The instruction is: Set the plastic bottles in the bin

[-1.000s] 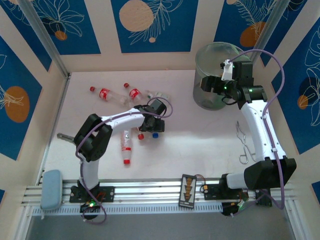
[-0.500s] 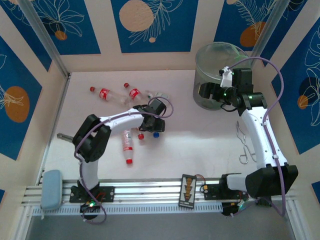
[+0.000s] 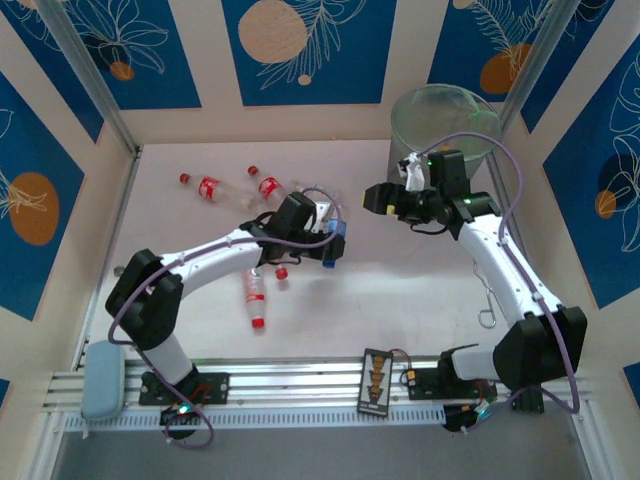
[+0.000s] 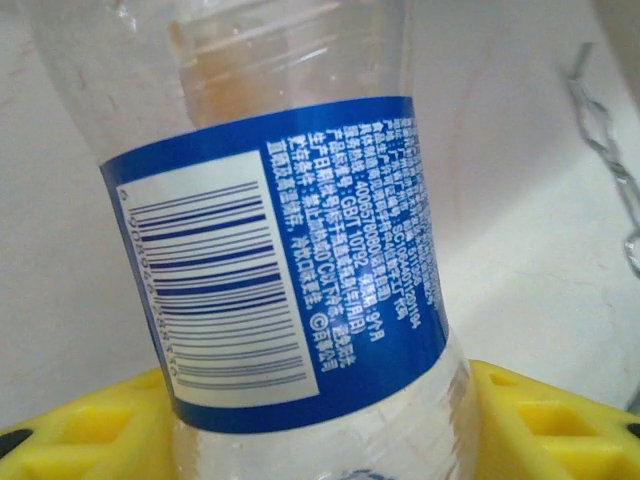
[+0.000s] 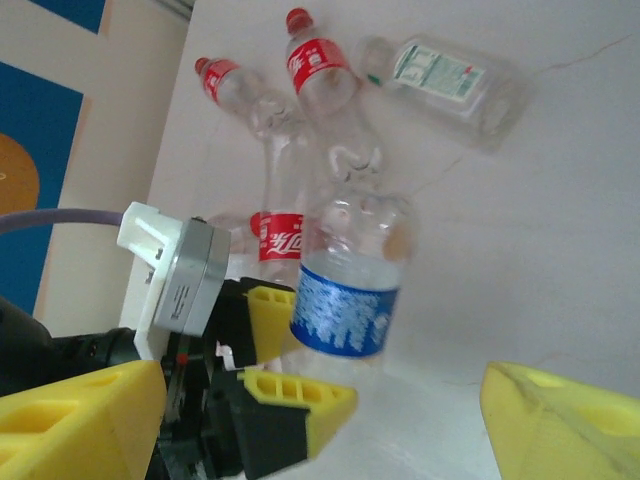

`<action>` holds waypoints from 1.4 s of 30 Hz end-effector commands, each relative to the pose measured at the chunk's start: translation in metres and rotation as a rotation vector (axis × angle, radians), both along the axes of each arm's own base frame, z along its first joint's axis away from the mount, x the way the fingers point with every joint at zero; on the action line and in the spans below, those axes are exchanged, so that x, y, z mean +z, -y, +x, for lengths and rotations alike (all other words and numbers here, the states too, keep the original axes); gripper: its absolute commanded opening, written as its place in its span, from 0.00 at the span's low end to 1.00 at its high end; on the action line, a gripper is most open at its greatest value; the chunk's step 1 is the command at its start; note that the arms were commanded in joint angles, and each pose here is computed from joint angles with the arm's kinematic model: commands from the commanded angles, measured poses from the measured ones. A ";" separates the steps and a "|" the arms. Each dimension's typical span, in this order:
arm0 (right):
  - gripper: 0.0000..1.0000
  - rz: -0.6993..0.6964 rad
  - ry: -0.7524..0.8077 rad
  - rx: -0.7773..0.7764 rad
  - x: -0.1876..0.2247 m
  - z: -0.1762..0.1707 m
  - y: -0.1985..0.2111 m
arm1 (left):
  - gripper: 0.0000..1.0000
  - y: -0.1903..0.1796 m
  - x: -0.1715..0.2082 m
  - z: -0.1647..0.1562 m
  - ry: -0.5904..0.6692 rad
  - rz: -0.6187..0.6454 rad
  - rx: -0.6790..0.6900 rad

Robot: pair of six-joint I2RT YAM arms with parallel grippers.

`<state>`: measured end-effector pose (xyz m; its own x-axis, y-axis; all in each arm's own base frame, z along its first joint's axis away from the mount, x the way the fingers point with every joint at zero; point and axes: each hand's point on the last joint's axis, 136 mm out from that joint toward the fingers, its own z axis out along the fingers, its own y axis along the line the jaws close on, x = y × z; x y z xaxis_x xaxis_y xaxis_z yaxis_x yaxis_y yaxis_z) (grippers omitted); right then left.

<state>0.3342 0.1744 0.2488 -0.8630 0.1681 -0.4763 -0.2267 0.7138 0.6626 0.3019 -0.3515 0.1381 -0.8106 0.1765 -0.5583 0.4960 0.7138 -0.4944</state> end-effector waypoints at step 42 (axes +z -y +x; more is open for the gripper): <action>0.58 -0.109 0.151 -0.007 0.033 0.052 -0.009 | 1.00 -0.006 0.086 -0.021 0.213 -0.277 -0.114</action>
